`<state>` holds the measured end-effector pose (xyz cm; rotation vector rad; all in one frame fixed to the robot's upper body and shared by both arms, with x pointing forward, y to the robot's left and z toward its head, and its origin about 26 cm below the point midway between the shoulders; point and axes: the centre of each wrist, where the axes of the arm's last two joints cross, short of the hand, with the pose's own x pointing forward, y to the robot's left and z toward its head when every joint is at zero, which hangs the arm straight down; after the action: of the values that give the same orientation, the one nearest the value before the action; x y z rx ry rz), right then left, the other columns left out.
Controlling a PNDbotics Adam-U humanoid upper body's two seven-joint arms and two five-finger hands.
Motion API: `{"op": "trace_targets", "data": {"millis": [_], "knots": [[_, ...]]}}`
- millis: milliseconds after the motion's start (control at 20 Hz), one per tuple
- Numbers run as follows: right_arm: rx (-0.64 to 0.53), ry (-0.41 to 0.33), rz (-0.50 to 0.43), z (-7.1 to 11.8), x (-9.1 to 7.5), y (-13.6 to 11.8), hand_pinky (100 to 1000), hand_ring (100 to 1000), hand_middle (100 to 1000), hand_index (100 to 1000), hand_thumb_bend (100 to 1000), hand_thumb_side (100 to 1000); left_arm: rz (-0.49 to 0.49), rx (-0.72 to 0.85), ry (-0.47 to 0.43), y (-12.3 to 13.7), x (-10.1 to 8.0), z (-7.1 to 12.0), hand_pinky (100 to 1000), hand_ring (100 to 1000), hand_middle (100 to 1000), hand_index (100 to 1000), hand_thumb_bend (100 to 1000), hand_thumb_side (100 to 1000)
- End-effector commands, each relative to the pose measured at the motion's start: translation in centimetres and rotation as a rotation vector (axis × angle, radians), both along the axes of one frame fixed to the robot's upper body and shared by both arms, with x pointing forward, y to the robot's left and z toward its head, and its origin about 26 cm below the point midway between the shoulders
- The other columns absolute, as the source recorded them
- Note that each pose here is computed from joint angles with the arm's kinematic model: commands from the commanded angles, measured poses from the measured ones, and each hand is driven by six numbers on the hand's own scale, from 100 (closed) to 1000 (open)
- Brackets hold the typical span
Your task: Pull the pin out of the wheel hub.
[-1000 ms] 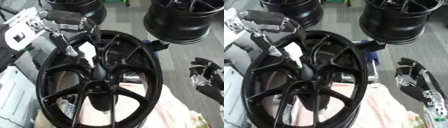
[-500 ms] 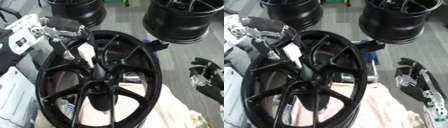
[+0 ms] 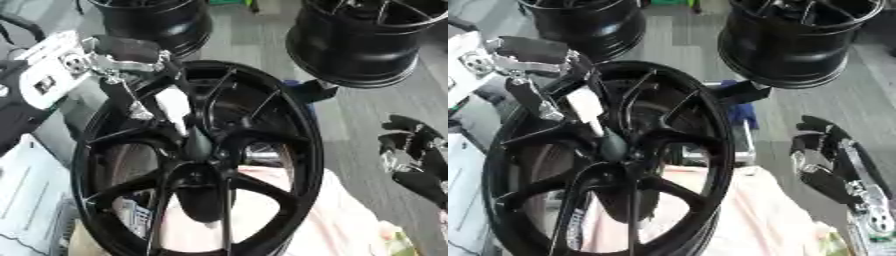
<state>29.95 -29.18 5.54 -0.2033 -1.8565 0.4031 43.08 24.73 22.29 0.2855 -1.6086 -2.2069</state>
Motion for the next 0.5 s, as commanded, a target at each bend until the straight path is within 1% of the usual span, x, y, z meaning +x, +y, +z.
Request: {"op": "trace_targets", "data": {"millis": [50,100,150,200,400,500], "knots": [[-0.023,-0.015,0.003,0.6,0.2,-0.4,751,718,741,847,100,130,-0.316,0.323,-0.003,0.9,0.4,1.5,764,557,464,554,193,125],[-0.022,-0.015,0.002,0.6,0.2,-0.4,752,718,741,847,100,130,-0.310,0.311,0.001,1.2,0.5,1.5,755,534,430,524,153,128],[-0.022,-0.015,0.002,0.6,0.2,-0.4,751,718,741,847,100,130,-0.303,0.295,0.005,1.4,0.6,1.6,751,527,416,511,135,130],[-0.021,-0.015,0.002,0.6,0.2,-0.4,752,718,741,847,100,131,-0.297,0.280,0.007,1.6,0.7,1.6,741,501,375,475,100,135],[-0.020,-0.013,0.000,0.5,0.1,-0.4,752,718,741,847,100,130,-0.273,0.198,0.000,2.4,1.2,2.8,735,483,349,452,100,143],[-0.020,-0.011,-0.001,0.5,0.1,-0.4,752,718,741,847,100,129,-0.262,0.155,-0.013,2.6,1.3,3.8,735,480,346,450,100,145]]}}
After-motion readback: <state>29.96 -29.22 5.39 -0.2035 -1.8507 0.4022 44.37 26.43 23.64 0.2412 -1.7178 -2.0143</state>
